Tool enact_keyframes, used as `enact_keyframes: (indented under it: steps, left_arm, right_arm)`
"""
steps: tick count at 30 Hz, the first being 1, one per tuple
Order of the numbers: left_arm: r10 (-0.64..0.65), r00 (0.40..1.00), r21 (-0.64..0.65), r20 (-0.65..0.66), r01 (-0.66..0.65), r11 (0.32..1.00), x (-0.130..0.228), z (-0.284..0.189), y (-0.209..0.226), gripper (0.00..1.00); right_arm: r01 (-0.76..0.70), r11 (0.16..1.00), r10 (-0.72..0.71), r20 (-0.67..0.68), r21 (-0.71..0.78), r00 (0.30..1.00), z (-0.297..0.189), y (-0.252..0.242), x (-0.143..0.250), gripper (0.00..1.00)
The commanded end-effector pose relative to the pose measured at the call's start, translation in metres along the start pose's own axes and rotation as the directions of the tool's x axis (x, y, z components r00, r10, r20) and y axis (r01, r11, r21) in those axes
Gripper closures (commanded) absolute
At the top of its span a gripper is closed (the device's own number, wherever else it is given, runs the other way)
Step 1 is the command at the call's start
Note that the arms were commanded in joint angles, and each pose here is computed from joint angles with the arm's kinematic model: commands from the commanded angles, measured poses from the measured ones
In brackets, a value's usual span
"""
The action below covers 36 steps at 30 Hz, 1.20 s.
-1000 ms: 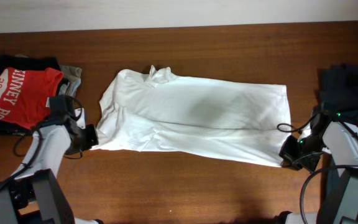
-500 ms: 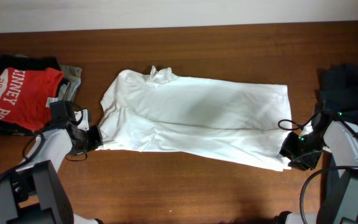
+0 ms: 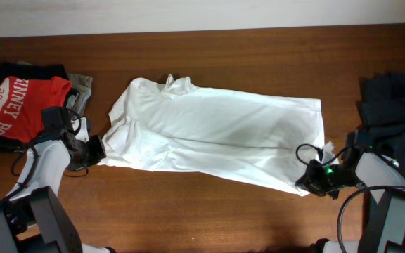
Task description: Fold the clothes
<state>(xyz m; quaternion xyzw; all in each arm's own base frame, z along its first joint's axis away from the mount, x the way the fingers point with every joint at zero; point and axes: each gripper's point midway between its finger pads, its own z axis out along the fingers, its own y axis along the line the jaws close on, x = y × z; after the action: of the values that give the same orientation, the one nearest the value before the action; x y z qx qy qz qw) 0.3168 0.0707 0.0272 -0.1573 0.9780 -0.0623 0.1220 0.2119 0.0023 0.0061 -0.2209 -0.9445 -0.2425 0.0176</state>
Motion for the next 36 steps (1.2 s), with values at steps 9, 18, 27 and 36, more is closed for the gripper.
enact_keyframes:
  steps: [9, 18, 27, 36]
  left_arm:
    - [-0.042, 0.996, -0.159, 0.081, 0.054, 0.986, -0.011, -0.042, 0.028, 1.00]
    - [-0.052, 0.999, -0.230, 0.014, 0.054, 0.972, 0.009, -0.050, 0.038, 0.53]
    - [0.116, 0.988, 0.129, 0.105, -0.129, 0.983, -0.024, -0.070, -0.035, 0.45]
    - [0.427, 0.901, 0.200, 0.073, -0.433, 0.879, 0.006, -0.061, -0.105, 0.40]
  right_arm:
    - [-0.098, 0.963, 0.085, 0.065, 0.249, 0.994, -0.083, -0.001, -0.031, 0.96]
    - [-0.124, 0.964, 0.110, 0.072, 0.236, 0.991, -0.070, -0.006, -0.031, 0.55]
    - [0.010, 0.987, -0.025, 0.089, 0.162, 0.996, -0.027, 0.023, -0.056, 0.55]
    - [0.021, 0.982, -0.029, 0.040, 0.189, 0.999, -0.007, 0.024, -0.054, 0.92]
